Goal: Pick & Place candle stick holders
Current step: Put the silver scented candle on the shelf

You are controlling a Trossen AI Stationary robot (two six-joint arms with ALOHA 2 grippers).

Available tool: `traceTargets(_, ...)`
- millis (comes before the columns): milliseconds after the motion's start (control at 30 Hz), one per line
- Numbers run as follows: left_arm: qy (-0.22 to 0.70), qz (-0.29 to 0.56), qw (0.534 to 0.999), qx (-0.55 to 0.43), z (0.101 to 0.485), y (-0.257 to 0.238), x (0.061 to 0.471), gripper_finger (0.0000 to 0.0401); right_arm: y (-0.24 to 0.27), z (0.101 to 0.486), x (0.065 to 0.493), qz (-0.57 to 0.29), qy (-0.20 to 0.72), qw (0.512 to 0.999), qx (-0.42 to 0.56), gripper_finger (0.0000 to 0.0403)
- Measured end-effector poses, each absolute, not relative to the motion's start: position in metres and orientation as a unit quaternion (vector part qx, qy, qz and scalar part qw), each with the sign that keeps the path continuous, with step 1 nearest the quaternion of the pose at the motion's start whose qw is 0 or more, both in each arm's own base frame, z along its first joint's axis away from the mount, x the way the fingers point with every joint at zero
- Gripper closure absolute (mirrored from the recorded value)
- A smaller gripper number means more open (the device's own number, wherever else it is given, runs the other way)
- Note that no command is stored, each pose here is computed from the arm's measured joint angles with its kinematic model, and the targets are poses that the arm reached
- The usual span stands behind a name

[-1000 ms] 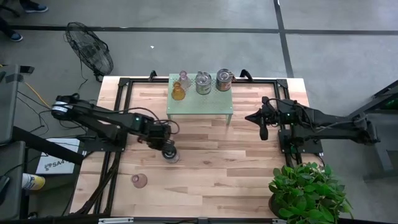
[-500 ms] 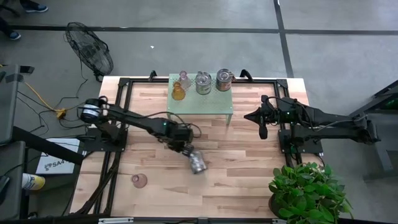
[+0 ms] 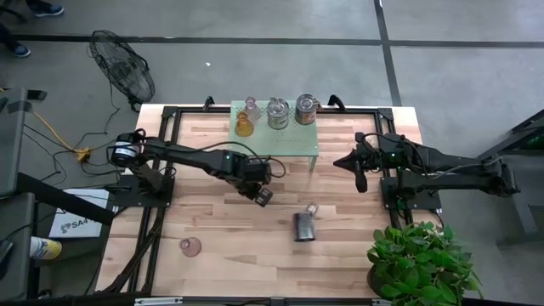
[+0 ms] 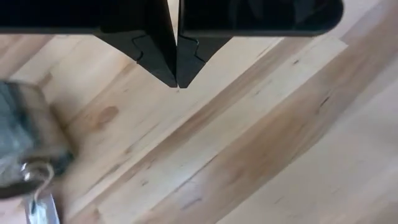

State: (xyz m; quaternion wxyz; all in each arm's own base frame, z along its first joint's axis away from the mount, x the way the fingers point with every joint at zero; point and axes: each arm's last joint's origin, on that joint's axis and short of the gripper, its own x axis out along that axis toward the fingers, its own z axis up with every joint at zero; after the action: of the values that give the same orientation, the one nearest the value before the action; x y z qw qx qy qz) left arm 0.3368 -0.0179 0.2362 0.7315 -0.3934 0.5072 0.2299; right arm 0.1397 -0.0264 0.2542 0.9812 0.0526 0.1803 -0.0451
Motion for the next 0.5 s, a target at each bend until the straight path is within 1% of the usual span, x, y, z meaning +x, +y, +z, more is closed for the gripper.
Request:
traceTargets(33, 0.507, 0.23, 0.732, -0.393, 0.236, -0.018, 0.337, 0.04, -0.026, 0.254, 0.14, -0.045, 0.18, 0.981, 0.057, 0.0402)
traceTargets(100, 0.509, 0.233, 0.73, -0.393, 0.236, -0.017, 0.336, 0.04, -0.026, 0.254, 0.14, -0.053, 0.178, 0.978, 0.097, 0.0402)
traceTargets(233, 0.509, 0.241, 0.73, -0.389, 0.236, -0.016, 0.335, 0.0401, -0.027, 0.254, 0.139, -0.08, 0.17, 0.954, 0.235, 0.0402)
traceTargets(267, 0.507, 0.244, 0.731, -0.386, 0.236, -0.016, 0.335, 0.0401, -0.027, 0.254, 0.139, -0.083, 0.169, 0.948, 0.255, 0.0402)
traceTargets(433, 0.493, 0.254, 0.747, -0.367, 0.243, -0.014, 0.332, 0.0401, -0.025, 0.254, 0.14, -0.064, 0.174, 0.94, 0.286, 0.0402)
traceTargets(500, 0.491, 0.263, 0.753, -0.35, 0.246, -0.013, 0.329, 0.0401, -0.025, 0.254, 0.139, -0.076, 0.193, 0.928, 0.309, 0.0402)
